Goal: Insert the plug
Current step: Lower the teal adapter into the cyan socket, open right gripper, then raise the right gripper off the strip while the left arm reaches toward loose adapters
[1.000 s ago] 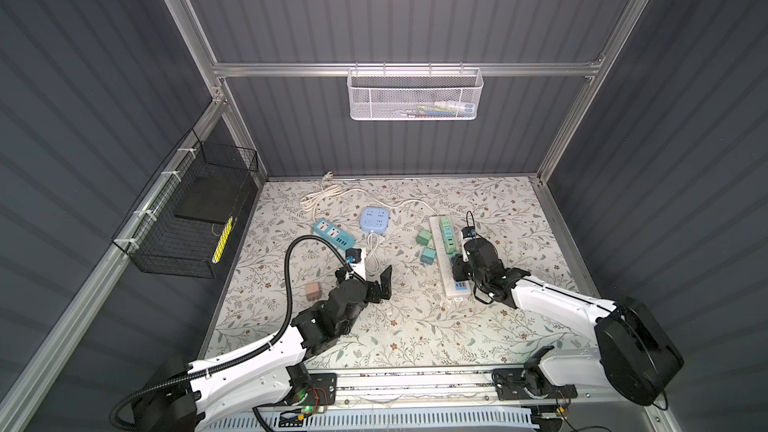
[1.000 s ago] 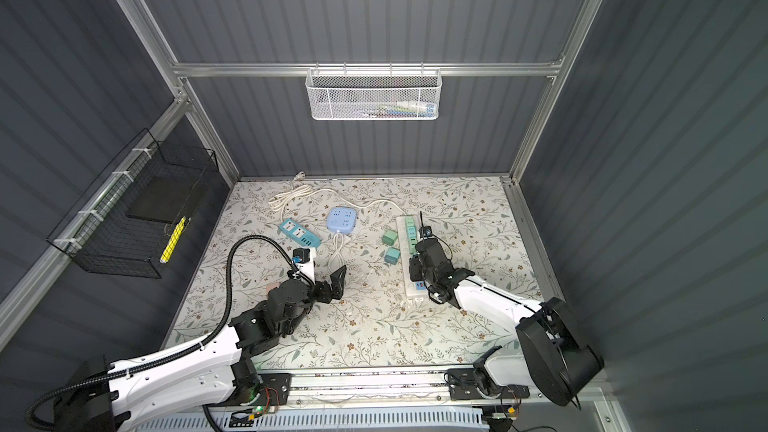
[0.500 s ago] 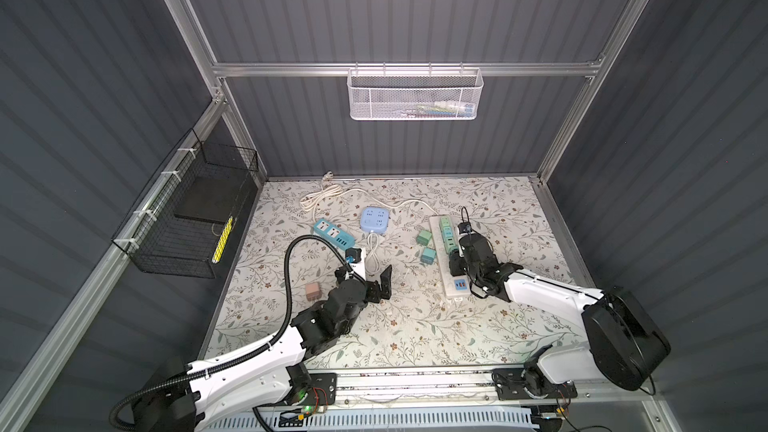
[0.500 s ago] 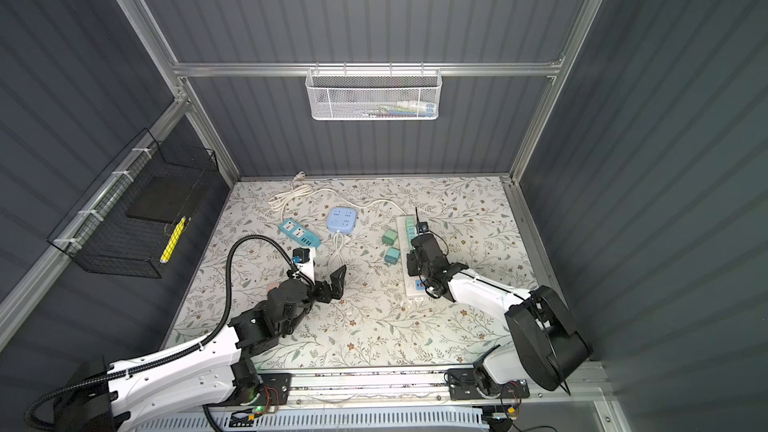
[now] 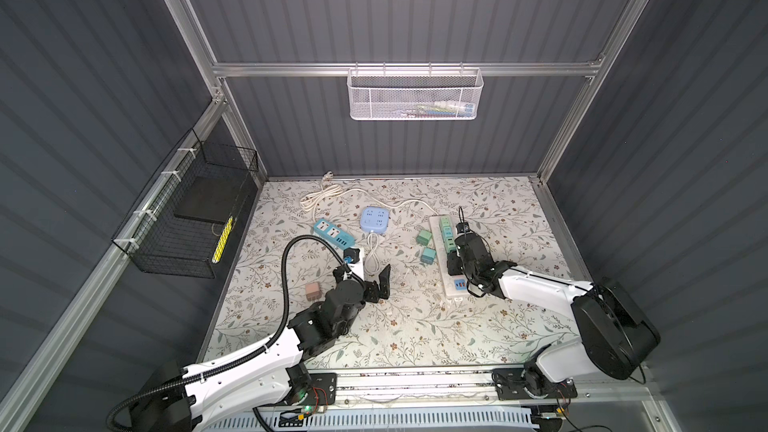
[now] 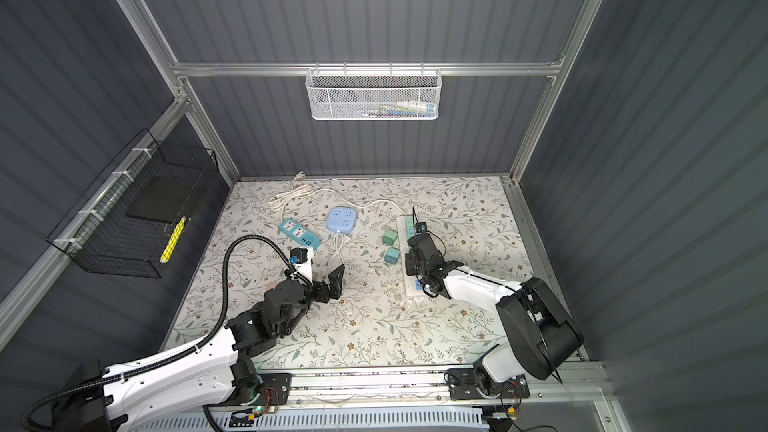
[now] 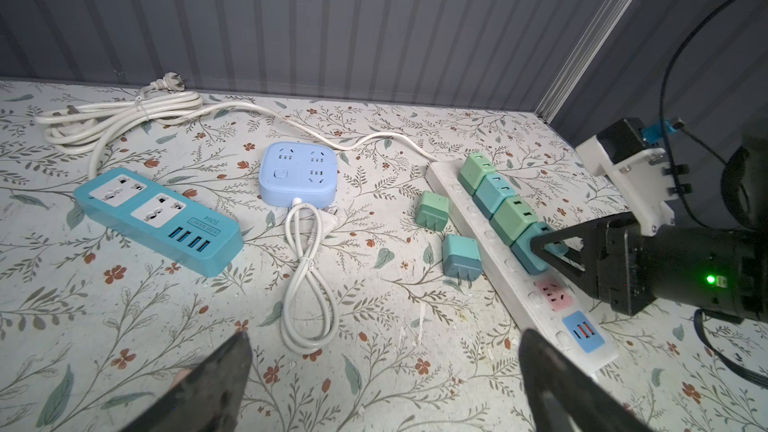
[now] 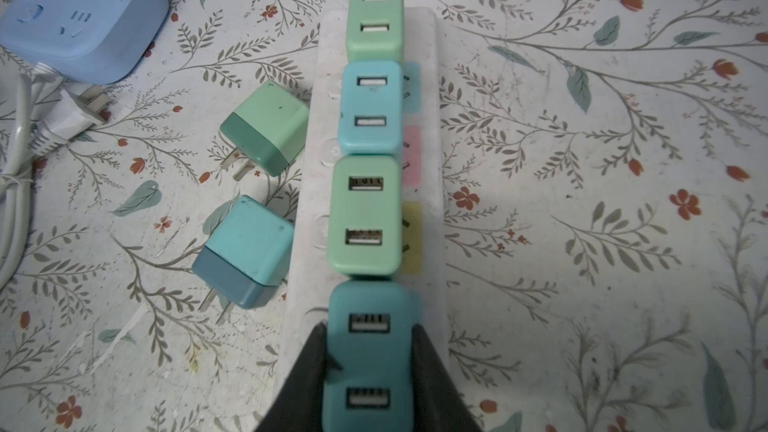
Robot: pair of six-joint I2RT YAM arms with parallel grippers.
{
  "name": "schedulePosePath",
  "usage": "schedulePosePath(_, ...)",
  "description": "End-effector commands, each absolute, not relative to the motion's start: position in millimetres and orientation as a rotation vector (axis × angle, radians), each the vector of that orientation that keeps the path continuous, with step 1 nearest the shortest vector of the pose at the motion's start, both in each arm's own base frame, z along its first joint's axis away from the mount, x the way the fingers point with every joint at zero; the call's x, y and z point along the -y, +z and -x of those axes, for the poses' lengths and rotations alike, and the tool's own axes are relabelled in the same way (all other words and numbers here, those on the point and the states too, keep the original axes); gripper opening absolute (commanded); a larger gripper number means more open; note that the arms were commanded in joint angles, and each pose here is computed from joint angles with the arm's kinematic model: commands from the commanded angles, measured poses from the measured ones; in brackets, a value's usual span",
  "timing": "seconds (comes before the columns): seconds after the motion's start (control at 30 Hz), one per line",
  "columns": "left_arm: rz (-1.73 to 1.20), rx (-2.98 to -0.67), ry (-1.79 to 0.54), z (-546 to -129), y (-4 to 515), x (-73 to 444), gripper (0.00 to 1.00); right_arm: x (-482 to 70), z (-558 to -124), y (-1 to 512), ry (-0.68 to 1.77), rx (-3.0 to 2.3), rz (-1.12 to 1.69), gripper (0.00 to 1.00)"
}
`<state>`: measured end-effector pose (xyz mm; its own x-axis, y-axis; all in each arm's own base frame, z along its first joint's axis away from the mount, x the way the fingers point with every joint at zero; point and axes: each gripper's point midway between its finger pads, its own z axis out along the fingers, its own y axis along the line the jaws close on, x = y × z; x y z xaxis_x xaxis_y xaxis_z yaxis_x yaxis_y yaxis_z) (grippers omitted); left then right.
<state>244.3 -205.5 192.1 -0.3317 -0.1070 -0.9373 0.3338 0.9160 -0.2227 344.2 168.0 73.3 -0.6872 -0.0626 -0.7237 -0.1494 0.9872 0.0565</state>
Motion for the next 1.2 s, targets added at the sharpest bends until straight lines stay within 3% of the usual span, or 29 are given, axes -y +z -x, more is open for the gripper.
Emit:
schedulePosePath(0.0,-0.162,-1.853,-0.413,-243.4,188.5,196.4,1.0,-161.2,-322.3,32.8,0.088,-2.473,0.173,0.15)
schedulePosePath(0.27,-0.163,-1.855,-0.415,-241.3,185.3,193.9,1.0,-162.1,-313.6,18.6,0.024,-2.538,0.185,0.19)
schedulePosePath(0.6,-0.154,-1.845,-0.422,-236.3,196.4,185.9,1.0,-182.0,-331.6,105.1,0.198,-2.389,0.164,0.58)
schedulePosePath(0.9,-0.156,-1.891,-0.412,-237.9,190.6,190.3,1.0,-165.9,-358.4,134.6,0.18,-2.352,0.119,0.62)
schedulePosePath(1.17,-0.178,-1.905,-0.409,-242.1,192.5,200.0,1.0,-153.4,-361.9,109.1,0.174,-2.406,0.054,0.6)
